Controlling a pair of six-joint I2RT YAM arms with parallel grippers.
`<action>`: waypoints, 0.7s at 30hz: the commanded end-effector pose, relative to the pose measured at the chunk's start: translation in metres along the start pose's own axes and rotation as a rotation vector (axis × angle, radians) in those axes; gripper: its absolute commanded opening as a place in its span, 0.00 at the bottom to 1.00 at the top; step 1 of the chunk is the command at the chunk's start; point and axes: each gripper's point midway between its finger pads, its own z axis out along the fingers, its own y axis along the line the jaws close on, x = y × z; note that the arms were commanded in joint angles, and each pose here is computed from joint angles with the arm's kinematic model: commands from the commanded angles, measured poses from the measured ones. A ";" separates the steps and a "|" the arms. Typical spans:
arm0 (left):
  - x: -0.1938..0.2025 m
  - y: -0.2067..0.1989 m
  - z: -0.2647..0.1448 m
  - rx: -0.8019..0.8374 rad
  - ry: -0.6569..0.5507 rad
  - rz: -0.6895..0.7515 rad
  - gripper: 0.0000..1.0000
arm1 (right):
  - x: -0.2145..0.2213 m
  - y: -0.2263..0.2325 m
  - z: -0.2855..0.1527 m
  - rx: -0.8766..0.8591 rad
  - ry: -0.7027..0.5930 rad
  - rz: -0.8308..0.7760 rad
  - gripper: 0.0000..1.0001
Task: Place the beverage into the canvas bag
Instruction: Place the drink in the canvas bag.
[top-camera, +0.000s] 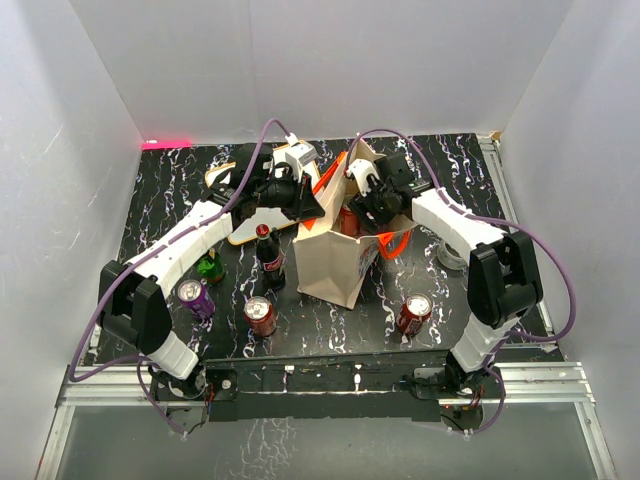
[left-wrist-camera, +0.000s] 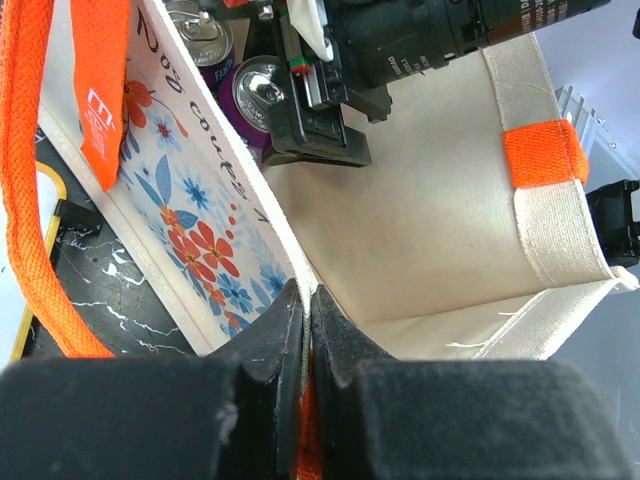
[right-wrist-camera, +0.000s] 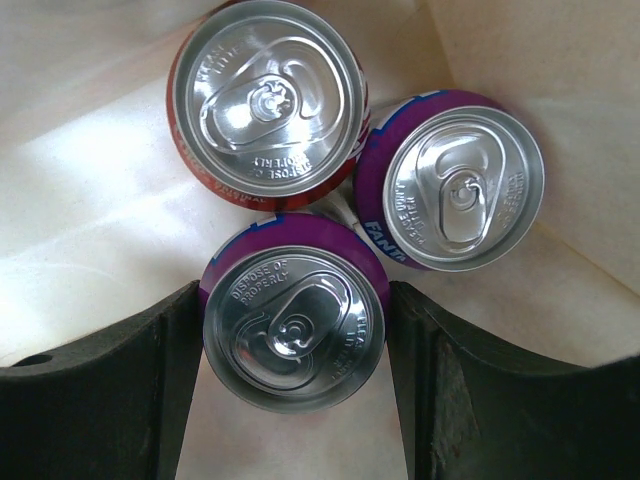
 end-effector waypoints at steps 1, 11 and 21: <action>-0.006 -0.020 -0.015 0.042 -0.017 0.033 0.00 | -0.019 -0.046 -0.002 0.146 -0.069 0.003 0.12; -0.006 -0.020 -0.015 0.044 -0.016 0.033 0.00 | -0.013 -0.052 0.012 0.160 -0.061 0.031 0.15; -0.007 -0.022 -0.016 0.047 -0.019 0.035 0.00 | -0.008 -0.058 0.015 0.174 -0.046 0.045 0.24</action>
